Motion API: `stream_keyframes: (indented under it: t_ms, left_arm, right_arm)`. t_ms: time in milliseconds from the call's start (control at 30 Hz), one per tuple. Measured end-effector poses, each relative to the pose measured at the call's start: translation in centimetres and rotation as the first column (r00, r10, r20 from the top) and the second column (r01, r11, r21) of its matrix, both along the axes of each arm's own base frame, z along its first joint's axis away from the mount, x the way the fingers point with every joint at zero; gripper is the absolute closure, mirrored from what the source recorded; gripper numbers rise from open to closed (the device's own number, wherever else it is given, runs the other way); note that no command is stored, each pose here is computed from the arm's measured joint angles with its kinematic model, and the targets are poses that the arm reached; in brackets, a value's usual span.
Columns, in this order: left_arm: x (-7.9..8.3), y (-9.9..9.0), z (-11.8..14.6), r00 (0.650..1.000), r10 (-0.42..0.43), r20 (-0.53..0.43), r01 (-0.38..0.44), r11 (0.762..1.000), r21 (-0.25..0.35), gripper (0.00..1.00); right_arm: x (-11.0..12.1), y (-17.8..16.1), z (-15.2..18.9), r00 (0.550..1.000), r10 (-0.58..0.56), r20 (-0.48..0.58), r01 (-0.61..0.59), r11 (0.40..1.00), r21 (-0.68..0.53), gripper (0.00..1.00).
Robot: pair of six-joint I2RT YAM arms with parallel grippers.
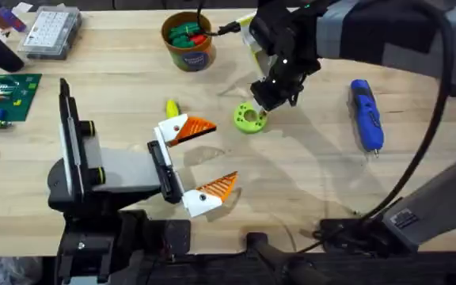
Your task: Pick up the gripper from the table and insert it into the empty holder that is missing its gripper. Then pick up a screw, insert it into the mounting hole, and use the screwdriver to tighten it. Finally, clean up the table by picking up the vegetable and placing it into the bucket.
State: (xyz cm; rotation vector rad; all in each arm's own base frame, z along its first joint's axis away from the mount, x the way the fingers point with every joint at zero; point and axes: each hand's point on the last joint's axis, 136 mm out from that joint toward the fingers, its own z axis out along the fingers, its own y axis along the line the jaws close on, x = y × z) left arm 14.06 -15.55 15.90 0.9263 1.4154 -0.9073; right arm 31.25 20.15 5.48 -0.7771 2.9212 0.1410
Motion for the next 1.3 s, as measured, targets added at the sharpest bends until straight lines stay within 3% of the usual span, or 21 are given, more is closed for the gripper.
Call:
stream_keyframes:
  t_ms: [567,1000,1300]
  left_arm:
    - [0.0,0.0,0.0,1.0,0.0,0.0,0.0,1.0,0.0,0.013]
    - [0.0,0.0,0.0,1.0,0.0,0.0,0.0,1.0,0.0,0.013]
    - [0.0,0.0,0.0,1.0,0.0,0.0,0.0,1.0,0.0,0.013]
  right_arm:
    - [-0.3,-0.2,0.3,1.0,0.0,-0.006,0.0,1.0,-0.004,0.998]
    - [-0.9,-0.6,6.9,0.997,-0.002,0.081,-0.002,0.999,0.049,0.998]
    - [-0.9,-0.5,7.2,0.996,-0.002,0.084,-0.002,0.999,0.051,0.998]
